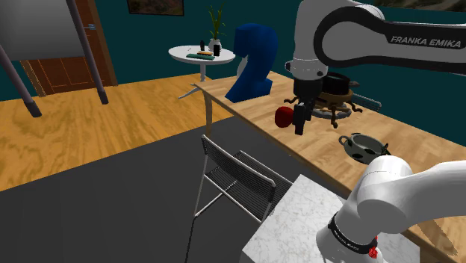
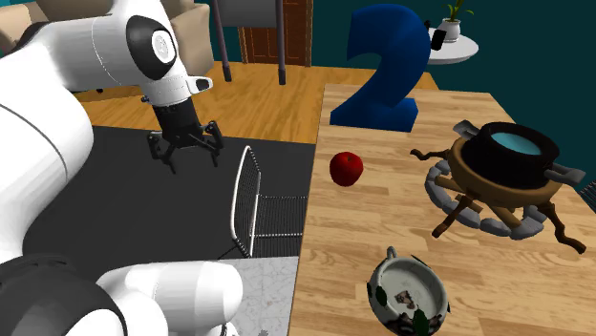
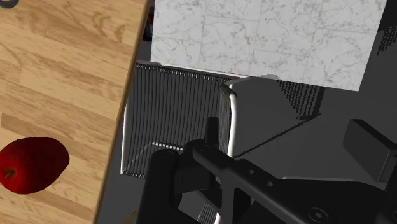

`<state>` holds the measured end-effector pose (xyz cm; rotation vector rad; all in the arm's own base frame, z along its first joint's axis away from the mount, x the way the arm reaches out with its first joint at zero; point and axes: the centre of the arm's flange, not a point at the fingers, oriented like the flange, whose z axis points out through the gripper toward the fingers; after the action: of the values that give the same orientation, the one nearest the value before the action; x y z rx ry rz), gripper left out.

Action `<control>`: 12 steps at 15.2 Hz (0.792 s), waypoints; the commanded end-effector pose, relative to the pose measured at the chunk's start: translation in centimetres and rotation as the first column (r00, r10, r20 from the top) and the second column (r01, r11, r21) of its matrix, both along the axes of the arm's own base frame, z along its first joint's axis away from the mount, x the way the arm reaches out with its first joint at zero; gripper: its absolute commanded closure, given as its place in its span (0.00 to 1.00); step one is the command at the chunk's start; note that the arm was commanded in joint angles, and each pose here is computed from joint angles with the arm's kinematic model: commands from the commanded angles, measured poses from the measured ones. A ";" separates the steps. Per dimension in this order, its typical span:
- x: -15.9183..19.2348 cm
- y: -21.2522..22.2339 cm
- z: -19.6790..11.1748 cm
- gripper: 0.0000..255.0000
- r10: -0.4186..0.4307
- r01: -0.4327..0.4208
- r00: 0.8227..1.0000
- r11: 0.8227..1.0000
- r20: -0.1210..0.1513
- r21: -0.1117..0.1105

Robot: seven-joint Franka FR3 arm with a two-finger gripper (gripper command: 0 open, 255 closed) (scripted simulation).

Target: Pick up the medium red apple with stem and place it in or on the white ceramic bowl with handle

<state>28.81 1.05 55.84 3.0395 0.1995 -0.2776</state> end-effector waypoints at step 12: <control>2.0 -13.5 -4.1 0.00 0.023 -0.030 0.984 0.999 0.174 0.034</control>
<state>30.62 -11.48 52.35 3.0726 0.2296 -0.0351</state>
